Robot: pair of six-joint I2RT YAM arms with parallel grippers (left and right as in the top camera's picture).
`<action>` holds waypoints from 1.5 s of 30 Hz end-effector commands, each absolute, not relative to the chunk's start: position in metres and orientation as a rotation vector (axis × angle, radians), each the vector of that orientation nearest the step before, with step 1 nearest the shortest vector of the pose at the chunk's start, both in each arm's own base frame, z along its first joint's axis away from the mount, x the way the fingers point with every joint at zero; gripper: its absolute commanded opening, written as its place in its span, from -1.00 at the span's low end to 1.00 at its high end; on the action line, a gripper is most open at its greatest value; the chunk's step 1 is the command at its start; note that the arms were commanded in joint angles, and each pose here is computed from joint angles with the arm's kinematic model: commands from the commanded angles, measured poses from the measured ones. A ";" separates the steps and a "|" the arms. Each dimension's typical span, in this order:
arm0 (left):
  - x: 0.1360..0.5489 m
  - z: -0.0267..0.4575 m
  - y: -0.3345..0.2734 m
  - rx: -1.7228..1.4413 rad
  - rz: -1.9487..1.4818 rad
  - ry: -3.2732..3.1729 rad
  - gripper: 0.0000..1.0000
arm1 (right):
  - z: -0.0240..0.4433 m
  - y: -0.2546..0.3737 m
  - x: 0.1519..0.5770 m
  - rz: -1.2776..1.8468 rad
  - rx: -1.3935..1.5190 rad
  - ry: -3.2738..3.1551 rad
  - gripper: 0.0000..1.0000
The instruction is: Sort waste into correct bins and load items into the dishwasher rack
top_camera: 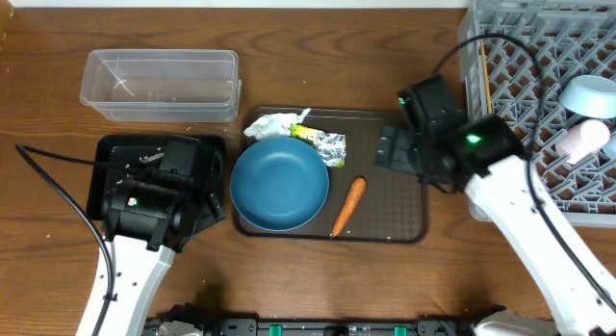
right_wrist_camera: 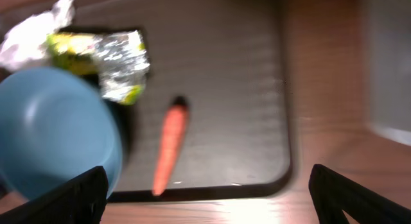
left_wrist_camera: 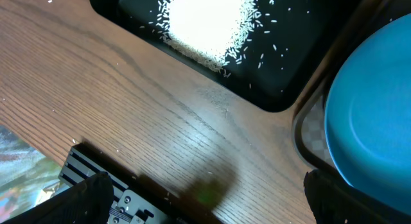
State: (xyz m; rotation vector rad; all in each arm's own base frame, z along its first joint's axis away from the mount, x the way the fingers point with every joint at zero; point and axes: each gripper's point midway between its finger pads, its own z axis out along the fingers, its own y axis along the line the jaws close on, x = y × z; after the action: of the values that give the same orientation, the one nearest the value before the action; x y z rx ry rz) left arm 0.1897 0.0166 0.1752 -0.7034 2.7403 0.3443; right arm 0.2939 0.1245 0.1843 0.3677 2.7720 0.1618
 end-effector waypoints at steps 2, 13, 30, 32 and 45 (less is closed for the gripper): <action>0.191 0.178 0.019 -0.728 0.348 2.722 0.96 | 0.207 0.065 0.294 -0.131 0.506 2.617 0.98; 0.191 0.178 0.019 -0.728 0.348 2.722 0.96 | 0.203 0.012 0.284 -0.295 0.691 2.613 0.99; 0.191 0.178 0.019 -0.728 0.348 2.722 0.96 | 0.199 -0.016 0.285 -0.278 0.886 2.578 0.98; 0.191 0.178 0.019 -0.728 0.348 2.722 0.96 | 0.199 -0.016 0.285 -0.279 0.885 2.579 0.98; 0.204 0.174 -0.018 -0.885 0.017 2.710 0.96 | 0.199 -0.016 0.285 -0.279 0.885 2.579 0.99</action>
State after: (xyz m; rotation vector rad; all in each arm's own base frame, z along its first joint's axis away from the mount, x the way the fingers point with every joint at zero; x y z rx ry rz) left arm 0.2044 0.0070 0.1763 -0.7616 2.6853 0.2382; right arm 0.2852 -0.0123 0.1989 0.8560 2.5926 -0.2666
